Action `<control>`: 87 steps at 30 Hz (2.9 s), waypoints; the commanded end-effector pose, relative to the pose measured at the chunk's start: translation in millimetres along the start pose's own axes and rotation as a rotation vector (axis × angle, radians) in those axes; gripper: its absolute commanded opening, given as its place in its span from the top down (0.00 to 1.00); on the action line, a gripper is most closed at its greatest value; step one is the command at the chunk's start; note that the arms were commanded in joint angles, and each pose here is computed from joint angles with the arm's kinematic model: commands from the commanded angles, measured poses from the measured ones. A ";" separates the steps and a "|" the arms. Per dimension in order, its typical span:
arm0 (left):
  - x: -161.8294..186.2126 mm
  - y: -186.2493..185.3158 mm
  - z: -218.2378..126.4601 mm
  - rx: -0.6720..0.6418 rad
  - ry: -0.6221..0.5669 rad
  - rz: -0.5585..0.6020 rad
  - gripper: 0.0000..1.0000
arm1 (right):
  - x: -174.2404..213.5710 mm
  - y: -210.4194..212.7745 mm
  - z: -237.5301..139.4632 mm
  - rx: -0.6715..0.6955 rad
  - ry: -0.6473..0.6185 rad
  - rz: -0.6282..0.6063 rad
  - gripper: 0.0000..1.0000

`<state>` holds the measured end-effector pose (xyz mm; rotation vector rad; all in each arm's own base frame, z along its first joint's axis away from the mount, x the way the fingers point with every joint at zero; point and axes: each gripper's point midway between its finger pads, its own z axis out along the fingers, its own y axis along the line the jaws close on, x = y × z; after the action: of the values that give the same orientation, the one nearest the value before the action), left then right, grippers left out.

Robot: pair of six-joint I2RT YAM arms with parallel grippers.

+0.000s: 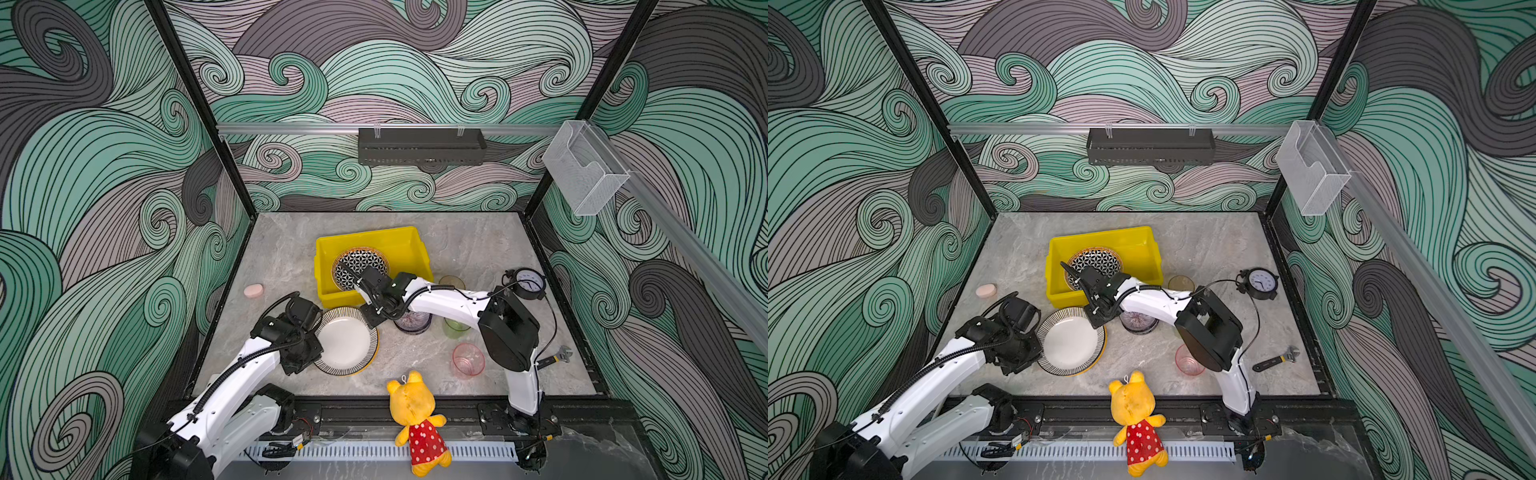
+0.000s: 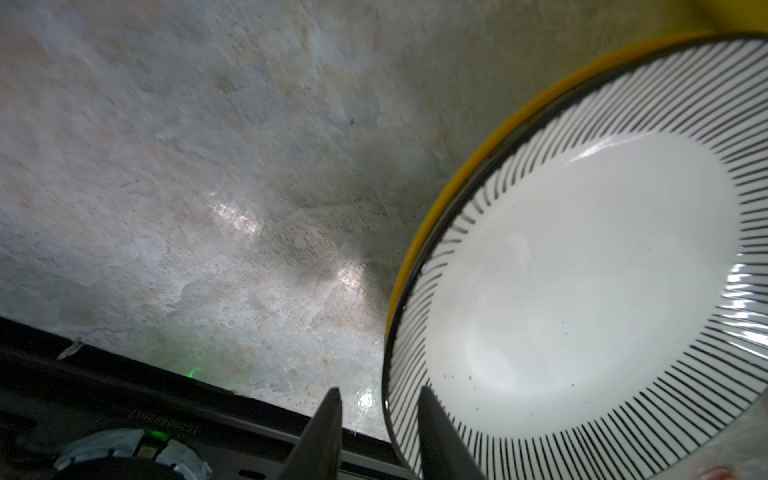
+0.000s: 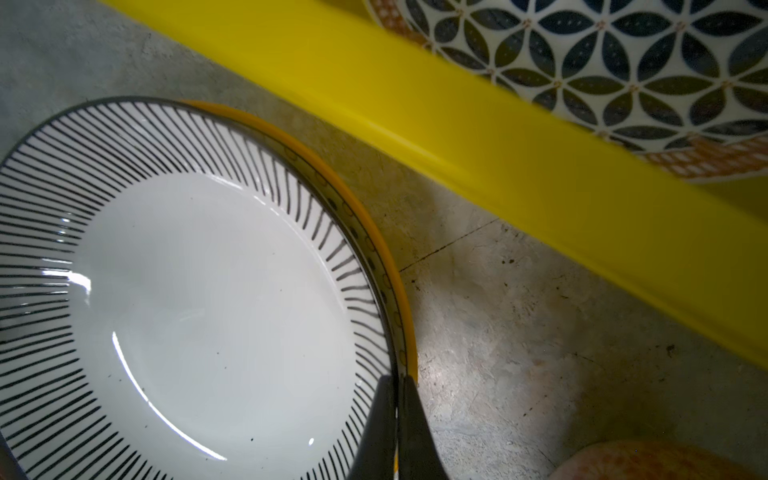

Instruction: Place the mixed dishes into the plastic bin

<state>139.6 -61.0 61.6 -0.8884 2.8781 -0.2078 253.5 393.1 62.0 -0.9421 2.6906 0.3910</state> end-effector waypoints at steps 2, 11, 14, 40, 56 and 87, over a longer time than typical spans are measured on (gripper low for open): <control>1.8 -4.2 -0.2 0.034 -0.002 -0.021 0.65 | 28.4 -1.6 22.8 0.003 0.118 -0.007 0.96; 5.3 -5.6 3.9 0.049 0.015 -0.026 0.65 | 38.2 -2.4 28.0 0.014 0.143 -0.006 0.96; 6.4 -6.1 5.3 0.051 0.021 -0.026 0.65 | 39.8 0.1 29.7 0.010 0.149 -0.012 0.96; 11.6 -1.8 -2.7 0.080 0.013 -0.030 0.76 | 39.1 6.8 23.8 0.013 0.135 -0.024 0.96; 11.7 -0.9 -9.9 0.074 0.012 -0.015 0.93 | 33.7 9.7 14.0 0.022 0.114 -0.036 0.94; 6.7 -0.1 -31.7 0.076 -0.027 0.021 1.00 | -1.1 21.2 -69.9 0.051 -0.104 -0.073 0.68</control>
<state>134.2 -68.4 82.7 -0.8800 2.8183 -0.3595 225.9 392.7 116.9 -0.9951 2.5950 0.3810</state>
